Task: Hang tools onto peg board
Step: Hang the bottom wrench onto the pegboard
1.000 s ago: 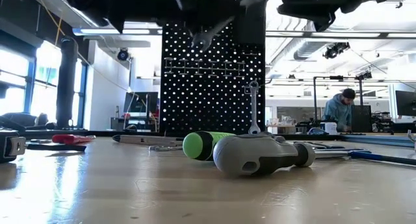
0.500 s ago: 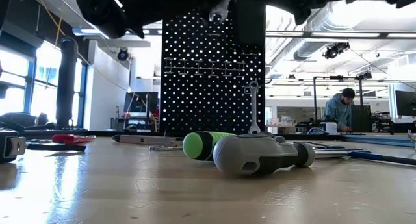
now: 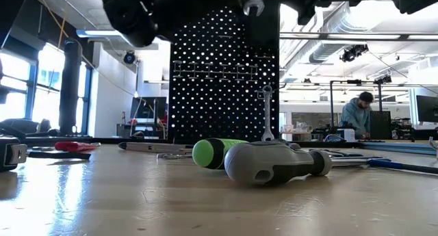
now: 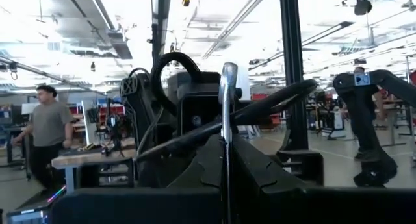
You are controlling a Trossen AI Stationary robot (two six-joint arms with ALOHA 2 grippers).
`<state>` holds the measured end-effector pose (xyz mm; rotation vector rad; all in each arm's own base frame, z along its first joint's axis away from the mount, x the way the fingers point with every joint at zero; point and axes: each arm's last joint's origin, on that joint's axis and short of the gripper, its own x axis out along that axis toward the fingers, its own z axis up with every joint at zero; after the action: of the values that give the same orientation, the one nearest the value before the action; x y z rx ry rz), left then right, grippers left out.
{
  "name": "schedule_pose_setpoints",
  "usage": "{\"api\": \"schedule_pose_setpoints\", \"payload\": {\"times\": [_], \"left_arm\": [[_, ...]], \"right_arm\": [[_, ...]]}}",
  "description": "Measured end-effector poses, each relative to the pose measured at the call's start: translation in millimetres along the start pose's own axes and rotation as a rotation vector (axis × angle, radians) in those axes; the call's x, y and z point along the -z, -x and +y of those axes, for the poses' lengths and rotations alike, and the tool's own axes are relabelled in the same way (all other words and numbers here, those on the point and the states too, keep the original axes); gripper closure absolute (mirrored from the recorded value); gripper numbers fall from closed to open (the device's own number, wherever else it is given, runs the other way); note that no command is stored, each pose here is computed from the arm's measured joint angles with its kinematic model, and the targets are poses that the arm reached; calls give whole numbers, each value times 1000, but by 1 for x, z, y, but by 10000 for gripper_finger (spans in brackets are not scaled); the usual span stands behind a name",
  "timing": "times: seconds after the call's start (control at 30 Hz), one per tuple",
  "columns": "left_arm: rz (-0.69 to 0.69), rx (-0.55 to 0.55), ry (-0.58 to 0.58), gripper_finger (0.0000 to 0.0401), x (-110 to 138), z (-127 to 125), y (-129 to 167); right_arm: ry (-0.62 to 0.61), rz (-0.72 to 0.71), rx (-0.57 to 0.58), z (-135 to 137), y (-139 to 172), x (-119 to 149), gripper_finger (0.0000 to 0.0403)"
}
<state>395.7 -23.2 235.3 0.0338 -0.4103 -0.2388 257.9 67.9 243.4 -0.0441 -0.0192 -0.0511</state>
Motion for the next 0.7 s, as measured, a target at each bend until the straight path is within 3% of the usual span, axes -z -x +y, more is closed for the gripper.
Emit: {"api": "schedule_pose_setpoints", "payload": {"times": [0.27, 0.37, 0.5, 0.7], "left_arm": [[-13, -4, -4, 399, 11, 5, -13], [4, -3, 11, 399, 17, 5, -13], [38, -1, 32, 399, 22, 5, -9], [100, -13, 66, 396, 33, 5, -1]], "right_arm": [[1, 8, 25, -1, 0, 2, 278], [5, 37, 42, -1, 0, 5, 310], [22, 78, 65, -2, 0, 9, 383], [-32, 196, 74, -2, 2, 20, 388]]}}
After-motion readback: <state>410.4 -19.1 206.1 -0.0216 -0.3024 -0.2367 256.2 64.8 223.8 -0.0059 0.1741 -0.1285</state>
